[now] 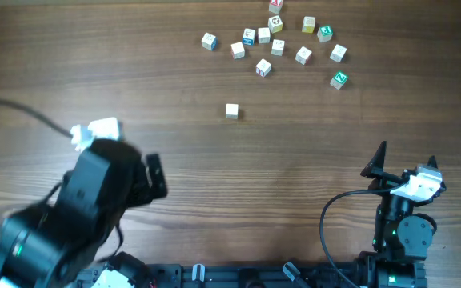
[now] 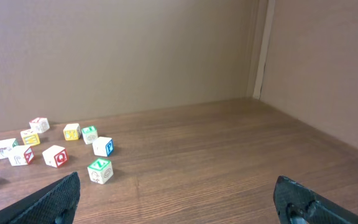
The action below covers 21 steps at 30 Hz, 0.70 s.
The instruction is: Form a horizontal line
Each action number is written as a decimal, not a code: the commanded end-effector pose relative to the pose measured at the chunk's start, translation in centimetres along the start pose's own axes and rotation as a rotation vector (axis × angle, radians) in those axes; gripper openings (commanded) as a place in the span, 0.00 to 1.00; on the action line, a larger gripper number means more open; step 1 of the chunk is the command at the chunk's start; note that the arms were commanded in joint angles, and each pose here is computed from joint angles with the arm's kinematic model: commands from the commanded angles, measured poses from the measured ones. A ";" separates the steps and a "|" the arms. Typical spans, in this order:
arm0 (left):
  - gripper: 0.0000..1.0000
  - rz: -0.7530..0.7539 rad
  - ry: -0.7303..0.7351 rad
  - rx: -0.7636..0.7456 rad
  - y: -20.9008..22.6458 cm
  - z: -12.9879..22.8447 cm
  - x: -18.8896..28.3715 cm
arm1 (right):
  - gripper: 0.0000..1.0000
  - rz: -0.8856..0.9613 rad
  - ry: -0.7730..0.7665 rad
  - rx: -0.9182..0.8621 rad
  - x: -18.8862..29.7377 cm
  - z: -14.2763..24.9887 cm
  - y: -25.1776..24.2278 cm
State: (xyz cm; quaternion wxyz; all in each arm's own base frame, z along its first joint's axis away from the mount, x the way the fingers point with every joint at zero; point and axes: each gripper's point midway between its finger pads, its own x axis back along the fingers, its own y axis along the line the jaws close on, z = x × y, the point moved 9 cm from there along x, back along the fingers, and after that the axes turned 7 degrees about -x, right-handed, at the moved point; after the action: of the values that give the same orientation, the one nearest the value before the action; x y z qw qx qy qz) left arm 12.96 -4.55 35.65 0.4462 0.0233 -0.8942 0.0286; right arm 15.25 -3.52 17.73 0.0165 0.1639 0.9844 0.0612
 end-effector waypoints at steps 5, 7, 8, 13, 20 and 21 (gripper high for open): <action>1.00 -0.001 0.024 0.019 0.8 2.0 -0.7 | 1.00 -0.011 -0.011 -0.002 0.1 -0.1 0.1; 1.00 -0.001 0.024 0.019 0.8 2.0 -0.7 | 1.00 -0.011 -0.011 -0.002 0.1 -0.1 0.1; 1.00 -0.001 0.024 0.019 0.8 2.0 -0.7 | 1.00 -0.011 -0.011 -0.002 0.1 -0.1 0.1; 1.00 -0.001 0.024 0.019 0.8 2.0 -0.7 | 1.00 -0.011 -0.011 -0.002 0.1 -0.1 0.1; 1.00 -0.001 0.024 0.019 0.8 2.0 -0.7 | 1.00 -0.011 -0.011 -0.002 0.1 -0.1 0.1; 1.00 -0.001 0.024 0.019 0.8 2.0 -0.7 | 1.00 -0.011 -0.011 -0.002 0.1 -0.1 0.1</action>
State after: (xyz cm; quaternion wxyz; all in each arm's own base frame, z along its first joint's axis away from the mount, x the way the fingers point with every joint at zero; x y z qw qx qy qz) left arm 11.75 -3.90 34.01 0.4547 0.0241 -0.8899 0.0265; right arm 15.25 -3.52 17.73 0.0166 0.1639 0.9844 0.0614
